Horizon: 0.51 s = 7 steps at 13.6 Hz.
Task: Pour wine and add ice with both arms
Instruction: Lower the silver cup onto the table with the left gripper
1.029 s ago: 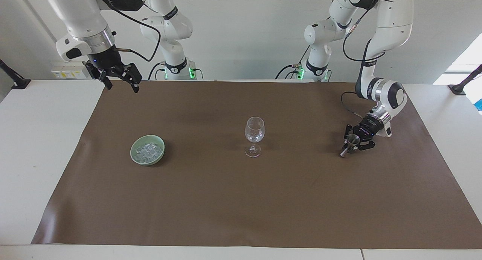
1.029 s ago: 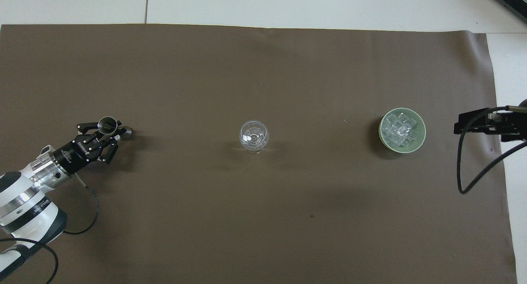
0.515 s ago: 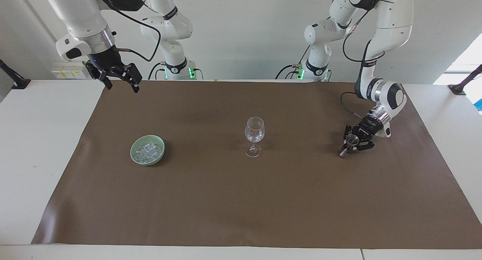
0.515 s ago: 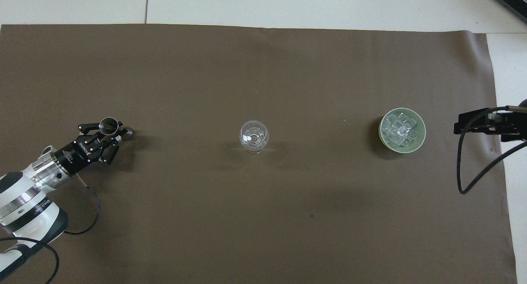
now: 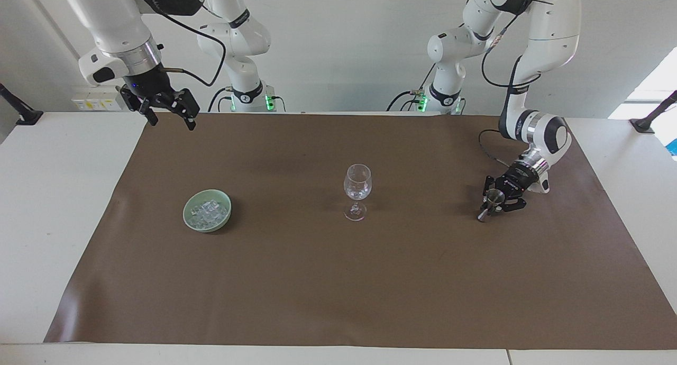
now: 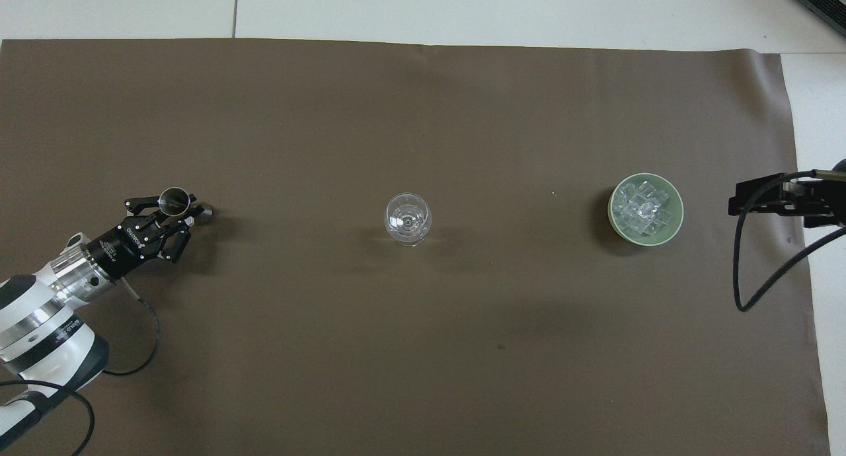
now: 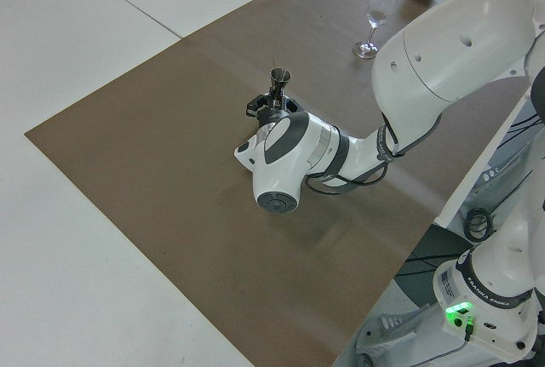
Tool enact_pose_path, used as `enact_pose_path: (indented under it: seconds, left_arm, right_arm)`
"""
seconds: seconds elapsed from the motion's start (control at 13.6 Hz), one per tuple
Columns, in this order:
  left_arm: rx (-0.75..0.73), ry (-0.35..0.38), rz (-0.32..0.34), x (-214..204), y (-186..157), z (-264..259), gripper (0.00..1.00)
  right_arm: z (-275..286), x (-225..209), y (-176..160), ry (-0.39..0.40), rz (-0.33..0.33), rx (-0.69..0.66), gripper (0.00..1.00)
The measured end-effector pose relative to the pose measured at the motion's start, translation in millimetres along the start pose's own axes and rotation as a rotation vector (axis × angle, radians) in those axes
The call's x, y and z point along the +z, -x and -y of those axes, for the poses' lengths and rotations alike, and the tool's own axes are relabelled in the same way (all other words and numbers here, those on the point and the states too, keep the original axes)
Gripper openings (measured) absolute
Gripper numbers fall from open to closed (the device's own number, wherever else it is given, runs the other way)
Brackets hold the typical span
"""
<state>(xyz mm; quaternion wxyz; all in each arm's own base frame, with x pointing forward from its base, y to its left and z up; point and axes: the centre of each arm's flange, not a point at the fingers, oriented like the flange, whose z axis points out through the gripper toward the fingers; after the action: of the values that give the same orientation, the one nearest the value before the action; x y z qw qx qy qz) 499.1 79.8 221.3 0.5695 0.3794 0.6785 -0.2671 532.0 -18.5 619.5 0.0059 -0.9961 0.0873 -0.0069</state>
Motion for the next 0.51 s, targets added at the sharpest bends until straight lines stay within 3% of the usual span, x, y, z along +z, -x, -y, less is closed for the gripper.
enact_pose_path:
  seconds: [0.51]
  left_arm:
    - [0.006, 0.003, -0.001, -1.0, 0.4, -1.6, 0.23]
  right_arm:
    - [0.5, 0.0, 0.1, 0.0, 0.0, -0.001, 1.0]
